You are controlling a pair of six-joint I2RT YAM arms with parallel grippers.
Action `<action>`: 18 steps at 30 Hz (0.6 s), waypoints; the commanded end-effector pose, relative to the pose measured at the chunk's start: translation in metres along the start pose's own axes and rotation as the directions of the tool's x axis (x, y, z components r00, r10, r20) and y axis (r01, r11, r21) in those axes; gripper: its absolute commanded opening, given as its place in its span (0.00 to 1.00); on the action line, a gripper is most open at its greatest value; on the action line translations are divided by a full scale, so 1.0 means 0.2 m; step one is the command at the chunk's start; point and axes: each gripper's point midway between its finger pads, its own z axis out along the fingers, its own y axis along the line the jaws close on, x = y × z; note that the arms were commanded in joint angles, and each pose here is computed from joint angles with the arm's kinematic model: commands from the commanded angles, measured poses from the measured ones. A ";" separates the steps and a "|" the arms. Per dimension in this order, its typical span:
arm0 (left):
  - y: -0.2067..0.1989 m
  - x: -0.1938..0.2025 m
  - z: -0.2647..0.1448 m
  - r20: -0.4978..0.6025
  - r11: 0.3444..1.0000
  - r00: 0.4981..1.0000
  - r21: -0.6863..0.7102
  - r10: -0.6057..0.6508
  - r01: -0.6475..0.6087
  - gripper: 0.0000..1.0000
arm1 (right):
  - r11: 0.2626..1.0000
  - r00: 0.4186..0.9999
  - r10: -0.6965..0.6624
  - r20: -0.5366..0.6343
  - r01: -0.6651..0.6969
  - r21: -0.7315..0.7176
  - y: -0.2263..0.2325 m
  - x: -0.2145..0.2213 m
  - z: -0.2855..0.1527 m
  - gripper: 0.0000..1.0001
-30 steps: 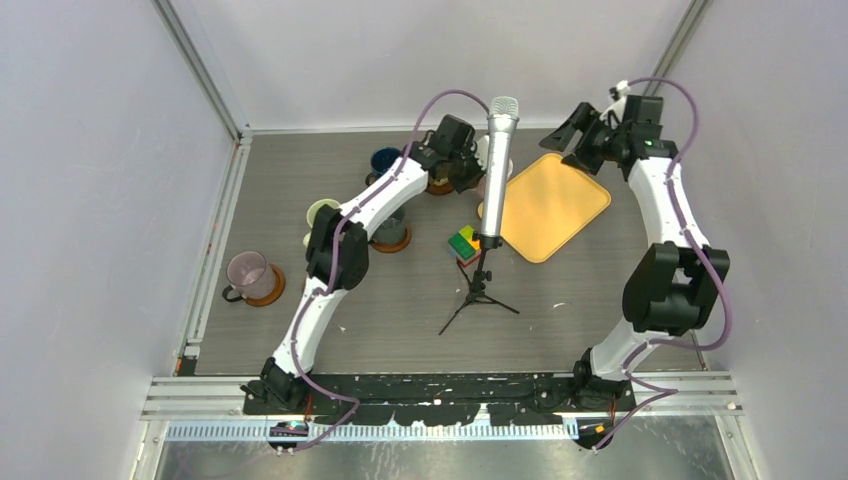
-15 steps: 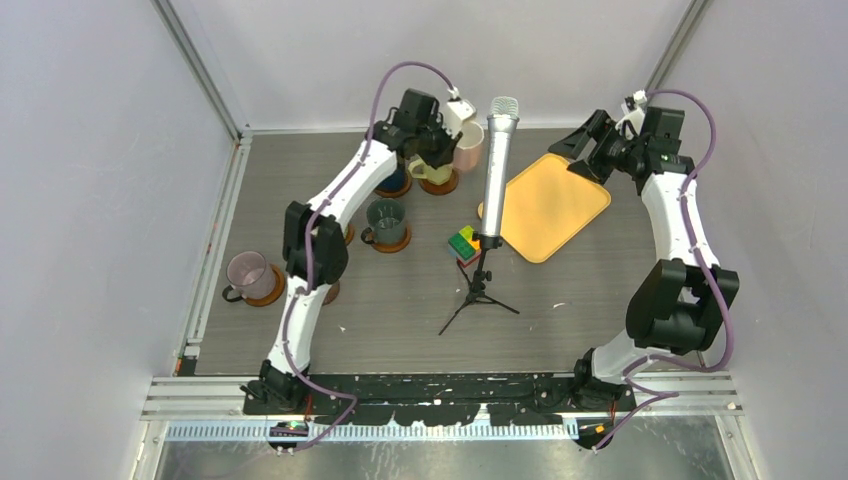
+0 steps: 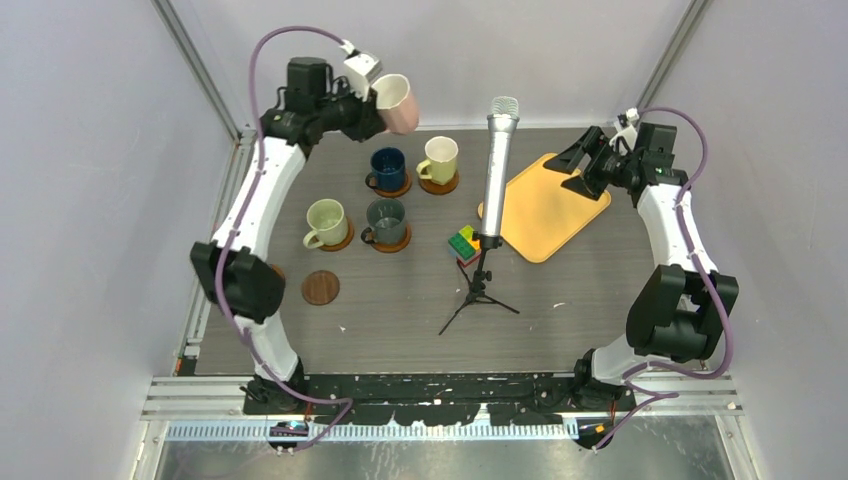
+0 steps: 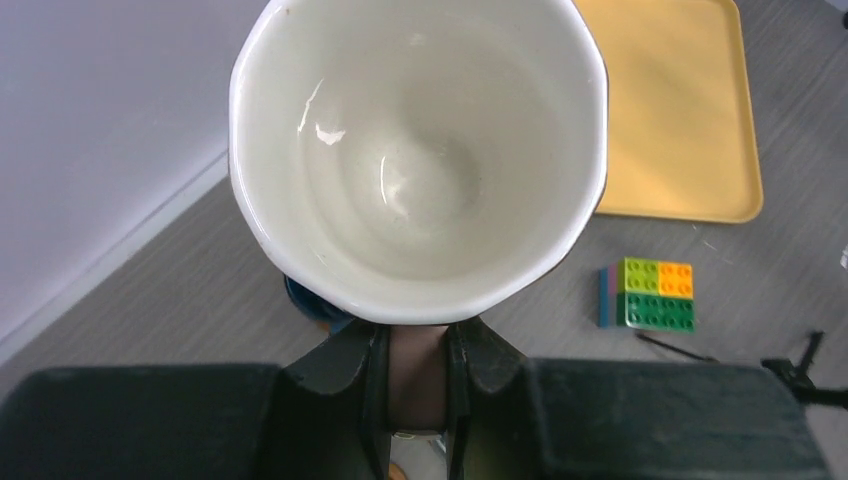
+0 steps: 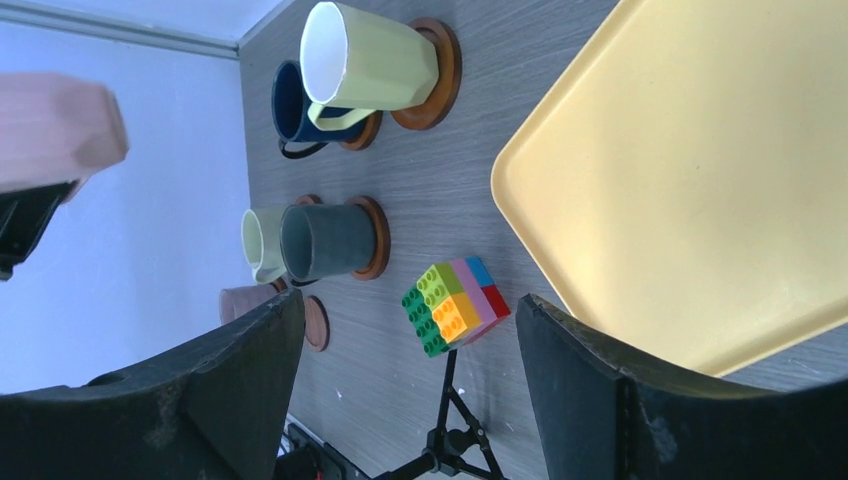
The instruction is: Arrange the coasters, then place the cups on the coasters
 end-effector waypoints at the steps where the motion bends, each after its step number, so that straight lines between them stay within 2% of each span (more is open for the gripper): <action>1: -0.08 -0.13 -0.33 0.130 0.999 0.991 0.050 0.015 -0.021 0.00 | 0.999 0.999 -0.033 0.003 0.033 -0.036 0.04 0.02 -0.03 0.82; 5: -0.01 0.08 -0.60 0.092 1.000 0.996 0.015 0.007 -0.009 0.00 | 0.999 0.999 -0.019 -0.027 0.019 -0.028 -0.01 0.09 -0.01 0.81; 9: -0.07 0.35 -0.84 0.025 1.000 0.999 0.006 0.025 -0.025 0.00 | 1.000 0.999 -0.002 -0.054 0.001 -0.020 -0.05 0.15 0.00 0.82; 11: -0.12 0.48 -0.95 -0.001 1.000 1.000 0.013 -0.004 0.004 0.00 | 1.000 0.998 0.000 -0.060 -0.001 -0.018 -0.06 0.16 -0.01 0.82; 13: -0.17 0.62 -1.04 -0.032 0.999 0.999 0.024 -0.024 0.025 0.00 | 1.000 0.998 -0.004 -0.065 0.004 -0.012 -0.07 0.17 -0.01 0.82; 18: -0.23 0.94 -1.20 -0.111 1.000 0.994 0.000 0.019 -0.019 0.00 | 0.999 0.997 -0.030 -0.076 0.031 0.018 -0.10 0.20 -0.02 0.82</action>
